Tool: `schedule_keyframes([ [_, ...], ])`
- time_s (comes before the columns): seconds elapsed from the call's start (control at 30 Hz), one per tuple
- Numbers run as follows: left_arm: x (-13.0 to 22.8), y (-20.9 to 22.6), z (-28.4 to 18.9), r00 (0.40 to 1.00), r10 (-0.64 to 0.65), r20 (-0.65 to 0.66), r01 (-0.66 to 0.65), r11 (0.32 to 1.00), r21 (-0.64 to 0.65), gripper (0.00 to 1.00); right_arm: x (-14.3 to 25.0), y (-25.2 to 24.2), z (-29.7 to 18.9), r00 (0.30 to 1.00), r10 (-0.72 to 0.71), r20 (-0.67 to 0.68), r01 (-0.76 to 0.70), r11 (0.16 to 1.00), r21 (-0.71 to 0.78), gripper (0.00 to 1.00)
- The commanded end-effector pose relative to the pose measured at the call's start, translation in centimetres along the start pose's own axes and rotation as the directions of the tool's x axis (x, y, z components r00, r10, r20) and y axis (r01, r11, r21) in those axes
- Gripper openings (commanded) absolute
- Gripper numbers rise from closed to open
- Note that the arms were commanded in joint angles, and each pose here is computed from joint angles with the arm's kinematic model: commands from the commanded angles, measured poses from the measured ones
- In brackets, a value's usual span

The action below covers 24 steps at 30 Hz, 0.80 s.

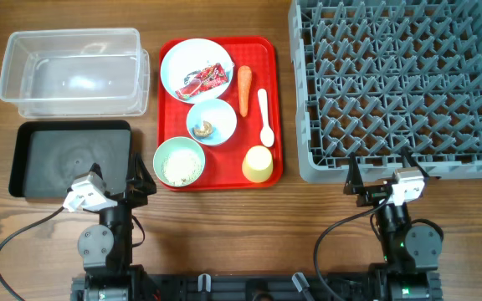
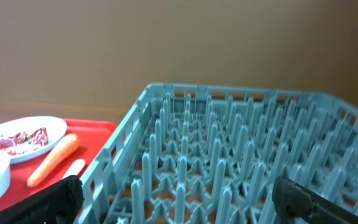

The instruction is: Sort waste into correct bins and load items into the dishwasher rack

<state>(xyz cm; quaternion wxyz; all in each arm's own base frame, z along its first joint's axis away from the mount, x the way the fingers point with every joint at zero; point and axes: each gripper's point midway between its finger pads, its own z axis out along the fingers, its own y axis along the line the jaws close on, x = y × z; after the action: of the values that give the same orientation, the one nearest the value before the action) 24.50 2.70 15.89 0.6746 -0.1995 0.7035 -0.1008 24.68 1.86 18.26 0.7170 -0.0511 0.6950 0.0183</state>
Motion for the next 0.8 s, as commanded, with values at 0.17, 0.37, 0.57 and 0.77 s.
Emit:
schedule_keyframes([
  [0.17, -0.1, 0.4, 0.0, 1.000, 0.006, 0.009, -0.006, 1.000, -0.017, 1.00, -0.4, -0.2, 0.0, 0.998, -0.060, 0.019, 0.060, 0.998, 0.012, 1.00],
  [0.37, -0.1, 0.3, 0.0, 1.000, 0.005, 0.010, -0.005, 1.000, -0.015, 1.00, -2.2, 1.2, -0.1, 0.994, -0.055, 0.095, 0.062, 0.996, -0.065, 1.00],
  [0.57, -0.3, -1.2, 0.0, 1.000, 0.004, 0.009, -0.005, 0.998, 0.067, 1.00, -4.6, 1.8, -0.6, 0.986, -0.003, 0.168, 0.021, 0.994, -0.107, 1.00],
  [0.77, -1.4, -1.8, -0.2, 0.999, 0.010, 0.037, -0.013, 0.996, 0.087, 1.00, -6.9, 1.7, -1.1, 0.977, 0.005, 0.212, 0.018, 0.994, -0.107, 1.00],
])
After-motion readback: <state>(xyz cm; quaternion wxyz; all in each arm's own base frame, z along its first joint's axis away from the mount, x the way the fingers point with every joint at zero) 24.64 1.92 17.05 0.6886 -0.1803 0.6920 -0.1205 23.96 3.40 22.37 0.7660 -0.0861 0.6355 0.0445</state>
